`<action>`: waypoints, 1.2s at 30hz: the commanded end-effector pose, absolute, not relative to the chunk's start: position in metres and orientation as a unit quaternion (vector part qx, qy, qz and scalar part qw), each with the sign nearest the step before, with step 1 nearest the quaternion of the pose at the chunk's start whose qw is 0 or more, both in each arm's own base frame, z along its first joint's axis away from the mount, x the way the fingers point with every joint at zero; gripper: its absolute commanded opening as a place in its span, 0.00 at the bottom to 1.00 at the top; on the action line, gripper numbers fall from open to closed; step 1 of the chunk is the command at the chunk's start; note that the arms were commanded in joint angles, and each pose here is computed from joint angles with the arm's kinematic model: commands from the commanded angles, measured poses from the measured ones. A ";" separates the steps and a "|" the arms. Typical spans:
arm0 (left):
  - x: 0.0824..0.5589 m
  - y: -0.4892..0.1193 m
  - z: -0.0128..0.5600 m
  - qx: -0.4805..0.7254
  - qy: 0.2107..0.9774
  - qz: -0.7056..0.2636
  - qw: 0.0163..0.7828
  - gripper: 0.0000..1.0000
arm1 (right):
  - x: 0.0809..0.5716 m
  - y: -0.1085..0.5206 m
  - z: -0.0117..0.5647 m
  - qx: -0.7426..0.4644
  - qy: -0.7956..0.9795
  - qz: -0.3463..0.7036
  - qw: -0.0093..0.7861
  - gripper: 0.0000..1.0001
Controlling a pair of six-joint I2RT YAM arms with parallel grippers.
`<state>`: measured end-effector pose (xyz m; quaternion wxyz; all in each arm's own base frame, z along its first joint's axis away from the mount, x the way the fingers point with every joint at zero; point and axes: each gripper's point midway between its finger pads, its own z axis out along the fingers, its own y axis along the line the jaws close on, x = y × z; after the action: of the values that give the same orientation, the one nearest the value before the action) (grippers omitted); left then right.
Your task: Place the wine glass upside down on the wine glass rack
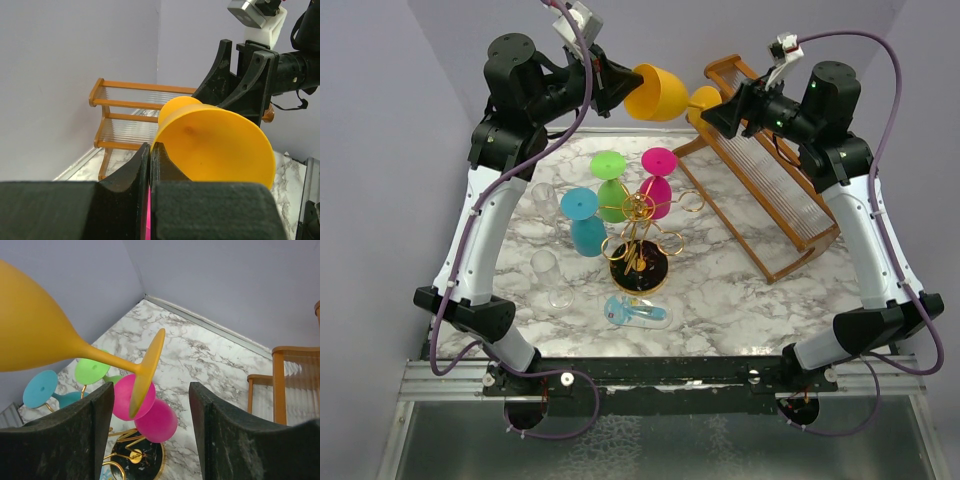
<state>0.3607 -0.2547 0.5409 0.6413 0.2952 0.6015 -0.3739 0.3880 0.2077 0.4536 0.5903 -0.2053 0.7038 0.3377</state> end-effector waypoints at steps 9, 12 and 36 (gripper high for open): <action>0.349 -0.261 0.551 0.322 0.575 -0.377 0.651 0.00 | 0.386 0.212 0.459 -0.219 0.689 0.350 0.596 0.44; 0.350 -0.263 0.546 0.327 0.576 -0.373 0.650 0.00 | 0.388 0.211 0.459 -0.217 0.690 0.347 0.597 0.38; 0.336 -0.259 0.516 0.371 0.595 -0.351 0.620 0.43 | 0.398 0.149 0.488 -0.179 0.689 0.185 0.678 0.01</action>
<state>0.3576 -0.2673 0.4973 0.6011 0.3485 0.6190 -0.3661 0.4065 0.1781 0.4580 0.6323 -0.1841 0.7066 0.2588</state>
